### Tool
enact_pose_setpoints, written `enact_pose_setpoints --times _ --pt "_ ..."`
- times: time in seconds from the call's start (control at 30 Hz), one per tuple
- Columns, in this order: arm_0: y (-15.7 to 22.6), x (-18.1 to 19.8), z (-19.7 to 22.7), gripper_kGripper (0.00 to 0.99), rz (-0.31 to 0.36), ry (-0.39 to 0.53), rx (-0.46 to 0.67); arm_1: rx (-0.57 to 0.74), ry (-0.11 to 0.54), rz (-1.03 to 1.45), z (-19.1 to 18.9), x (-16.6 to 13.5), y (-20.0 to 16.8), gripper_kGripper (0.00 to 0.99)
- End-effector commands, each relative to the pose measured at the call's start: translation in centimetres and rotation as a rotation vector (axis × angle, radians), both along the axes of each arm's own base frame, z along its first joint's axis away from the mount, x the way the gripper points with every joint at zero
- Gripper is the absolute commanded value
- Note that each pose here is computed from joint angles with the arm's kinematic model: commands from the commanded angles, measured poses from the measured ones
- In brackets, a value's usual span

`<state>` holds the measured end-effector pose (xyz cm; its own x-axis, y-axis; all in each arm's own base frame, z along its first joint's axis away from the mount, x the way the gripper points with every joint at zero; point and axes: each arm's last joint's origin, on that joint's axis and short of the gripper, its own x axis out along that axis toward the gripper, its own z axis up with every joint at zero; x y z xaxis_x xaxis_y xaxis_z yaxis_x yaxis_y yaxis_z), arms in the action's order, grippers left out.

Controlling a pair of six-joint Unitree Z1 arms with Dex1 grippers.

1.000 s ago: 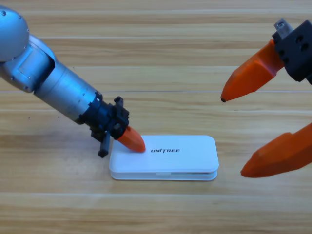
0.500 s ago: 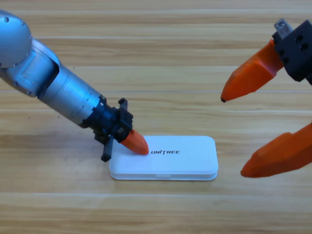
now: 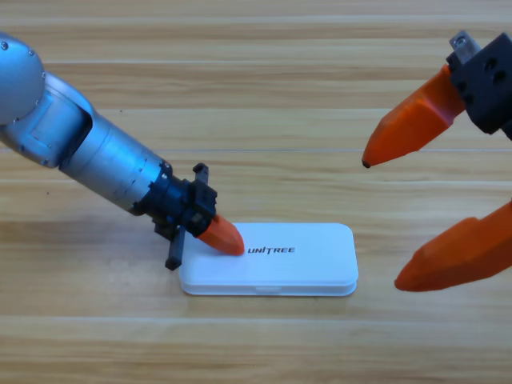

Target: Clean up eraser and pencils

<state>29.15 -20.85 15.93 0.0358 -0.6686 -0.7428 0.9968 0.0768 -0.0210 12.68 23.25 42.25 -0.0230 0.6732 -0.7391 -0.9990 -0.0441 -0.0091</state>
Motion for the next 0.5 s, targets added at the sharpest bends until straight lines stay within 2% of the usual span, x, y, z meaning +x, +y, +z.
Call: enact_pose_setpoints --times 0.03,0.2,0.4,0.43,0.47,0.5 --pt "0.0 -1.8 -3.3 0.0 -0.026 0.093 0.095 0.003 0.019 0.02 -0.9 0.2 0.9 0.959" --pt "0.3 -2.2 -1.1 0.0 -0.018 0.072 0.097 0.001 0.019 0.02 -1.0 0.2 1.0 0.959" --pt "1.3 -3.2 5.5 0.015 0.034 0.015 0.115 0.003 0.019 0.02 -0.9 0.2 0.9 0.959" --pt "1.5 -3.6 6.8 0.347 0.036 0.001 0.112 0.003 0.019 0.02 -0.9 0.2 0.9 0.959" --pt "1.8 -4.1 8.1 0.591 0.037 -0.011 0.109 0.003 0.019 0.02 -0.9 0.2 0.9 0.959" --pt "2.0 -4.5 9.4 0.753 0.038 -0.03 0.108 0.004 0.018 0.021 -0.9 0.1 0.9 0.959"
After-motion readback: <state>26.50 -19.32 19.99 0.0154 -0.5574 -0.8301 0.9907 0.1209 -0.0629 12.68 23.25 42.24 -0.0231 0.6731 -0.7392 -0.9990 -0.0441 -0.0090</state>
